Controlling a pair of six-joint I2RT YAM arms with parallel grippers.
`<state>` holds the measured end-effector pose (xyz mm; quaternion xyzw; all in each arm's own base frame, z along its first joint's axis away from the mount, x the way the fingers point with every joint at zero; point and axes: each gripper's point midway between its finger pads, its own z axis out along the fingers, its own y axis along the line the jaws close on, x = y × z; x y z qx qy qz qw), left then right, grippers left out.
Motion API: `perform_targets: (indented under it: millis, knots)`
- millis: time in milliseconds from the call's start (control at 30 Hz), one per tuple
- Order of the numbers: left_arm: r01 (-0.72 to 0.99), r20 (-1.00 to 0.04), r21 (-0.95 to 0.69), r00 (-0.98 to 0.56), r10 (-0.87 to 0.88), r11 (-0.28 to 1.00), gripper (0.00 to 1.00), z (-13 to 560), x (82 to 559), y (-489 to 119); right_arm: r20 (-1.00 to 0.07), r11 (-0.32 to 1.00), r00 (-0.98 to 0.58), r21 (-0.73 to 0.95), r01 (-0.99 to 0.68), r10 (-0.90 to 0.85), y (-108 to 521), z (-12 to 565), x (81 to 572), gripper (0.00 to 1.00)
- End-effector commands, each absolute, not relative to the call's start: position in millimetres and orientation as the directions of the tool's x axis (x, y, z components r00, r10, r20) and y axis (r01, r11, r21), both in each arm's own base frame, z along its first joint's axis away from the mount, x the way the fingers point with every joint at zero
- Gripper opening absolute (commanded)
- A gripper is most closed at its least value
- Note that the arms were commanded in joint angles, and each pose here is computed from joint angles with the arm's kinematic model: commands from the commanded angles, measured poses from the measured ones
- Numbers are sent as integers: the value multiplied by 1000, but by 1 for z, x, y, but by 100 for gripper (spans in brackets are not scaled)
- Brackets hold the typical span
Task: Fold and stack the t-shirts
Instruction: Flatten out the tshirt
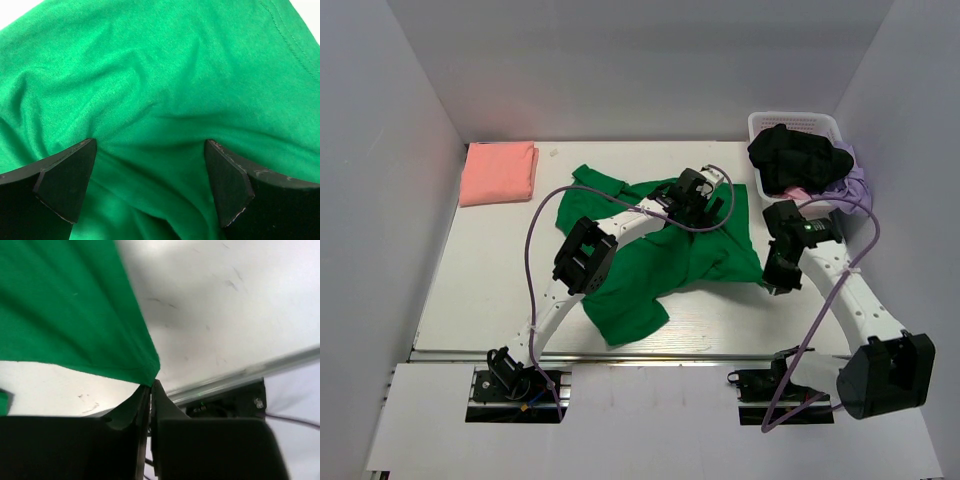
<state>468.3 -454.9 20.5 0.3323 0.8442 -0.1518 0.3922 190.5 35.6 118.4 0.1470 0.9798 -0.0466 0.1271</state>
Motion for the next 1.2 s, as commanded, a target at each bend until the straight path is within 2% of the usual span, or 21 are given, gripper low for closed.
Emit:
perform_targets:
  millis: [0,100,200,300,333,367,400,433,467,500,600,667,700,767,800,833,1100,1167]
  knots:
    - [699,-511,-6,-617,599,715,99,-58,412,-409,-215,892,-913,-226,391,346,0,127,143,17]
    - [702,-510,-14,-617,599,712,99,-58,410,-410,-197,860,-905,-289,421,378,-10,114,131,50]
    - [708,-503,-9,-614,608,707,99,-61,409,-408,-196,836,-895,-323,445,401,-16,110,130,52]
    - [729,-511,-25,-598,618,684,99,-56,407,-412,-296,843,-882,-294,450,367,-18,133,158,62]
    - [732,-520,-32,-594,614,680,99,-50,407,-414,-360,861,-861,-229,454,359,-12,137,181,62]
    - [743,-521,-40,-586,621,668,99,-49,405,-416,-344,911,-874,-106,399,343,11,138,189,62]
    - [744,-532,-39,-581,617,667,99,-43,407,-417,-348,953,-903,-72,295,253,18,137,196,62]
    - [749,-564,-46,-566,602,661,99,-25,411,-424,-444,968,-864,34,248,237,34,144,226,62]
    - [760,-583,-48,-548,599,649,99,-14,413,-429,-424,980,-885,139,145,191,58,141,226,62]
    - [767,-606,-38,-527,595,640,99,-1,418,-432,-465,977,-865,175,121,190,65,141,239,63]
    - [780,-685,-33,-473,554,625,99,59,426,-444,-443,974,-875,187,125,197,69,126,243,65]
    - [784,-737,-40,-442,512,619,99,108,428,-441,-416,974,-886,179,141,204,67,114,241,70]
    - [776,-732,-58,-461,501,628,99,114,424,-432,-408,971,-886,183,157,220,67,107,240,72]
    - [754,-743,-50,-467,480,655,99,133,417,-419,-401,968,-885,168,184,237,64,101,239,80]
    - [725,-748,-35,-476,463,688,99,147,409,-402,-400,967,-882,161,199,248,62,94,238,88]
    - [712,-742,-35,-489,458,702,99,150,403,-393,-392,958,-875,154,240,282,59,89,238,90]
    - [537,-638,-113,-685,354,836,99,141,320,-312,-356,942,-872,130,309,335,51,58,231,90]
    - [498,-568,-104,-740,359,861,99,121,290,-287,-354,940,-871,108,324,341,45,54,227,90]
